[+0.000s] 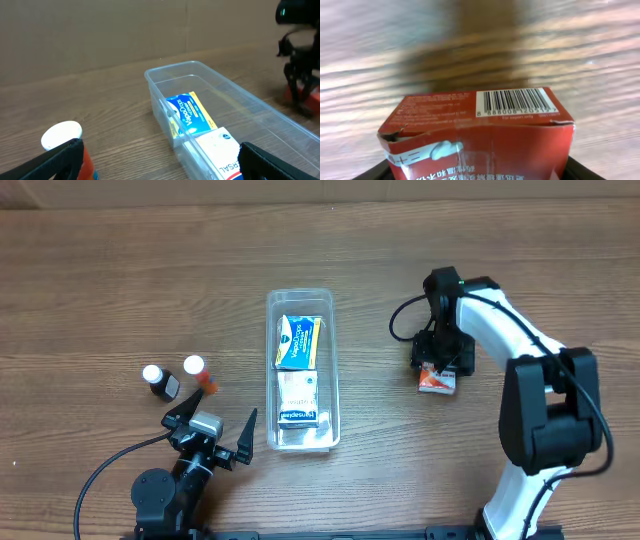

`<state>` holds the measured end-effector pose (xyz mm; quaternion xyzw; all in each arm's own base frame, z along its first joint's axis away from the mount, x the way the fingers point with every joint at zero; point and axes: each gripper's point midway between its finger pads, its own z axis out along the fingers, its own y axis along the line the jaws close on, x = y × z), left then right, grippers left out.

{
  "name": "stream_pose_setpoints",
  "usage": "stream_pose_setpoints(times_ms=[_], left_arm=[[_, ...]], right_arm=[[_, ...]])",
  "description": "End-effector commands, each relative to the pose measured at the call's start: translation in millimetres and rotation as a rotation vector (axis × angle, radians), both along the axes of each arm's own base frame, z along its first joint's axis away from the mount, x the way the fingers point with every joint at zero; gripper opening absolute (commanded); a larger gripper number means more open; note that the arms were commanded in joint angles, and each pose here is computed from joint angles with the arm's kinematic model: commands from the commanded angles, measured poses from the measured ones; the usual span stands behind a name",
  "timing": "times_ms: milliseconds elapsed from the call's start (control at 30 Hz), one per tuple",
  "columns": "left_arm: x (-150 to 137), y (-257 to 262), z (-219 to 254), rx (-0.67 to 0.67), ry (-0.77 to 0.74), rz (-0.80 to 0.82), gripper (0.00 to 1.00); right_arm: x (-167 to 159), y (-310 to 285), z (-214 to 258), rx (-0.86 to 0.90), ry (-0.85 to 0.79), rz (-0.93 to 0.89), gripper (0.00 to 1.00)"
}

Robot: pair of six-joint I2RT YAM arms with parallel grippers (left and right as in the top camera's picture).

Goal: Pack container
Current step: 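Place the red box into the container and lift the right gripper away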

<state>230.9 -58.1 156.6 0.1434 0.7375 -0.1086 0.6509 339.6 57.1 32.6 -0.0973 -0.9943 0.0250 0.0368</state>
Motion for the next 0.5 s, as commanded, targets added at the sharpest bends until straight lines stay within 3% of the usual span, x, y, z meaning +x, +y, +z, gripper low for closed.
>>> stream_pose_setpoints(times_ms=[0,200,333,467], left_arm=[[-1.0,-2.6,1.3,-0.014,-0.005,-0.013,1.00],[-1.0,-2.6,1.3,-0.014,-0.005,-0.013,1.00],[-1.0,-2.6,1.3,-0.014,-0.005,-0.013,1.00],[-1.0,-2.6,1.3,-0.014,-0.005,-0.013,1.00]], right_arm=[[32.3,51.2,105.4,0.134,-0.289,0.089,0.71],[25.3,146.5,185.2,0.307,-0.527,0.244,0.70],[15.3,207.9,190.1,0.383,-0.584,0.319,0.69],[13.6,250.3,158.3,0.388,-0.563,0.306,0.69]])
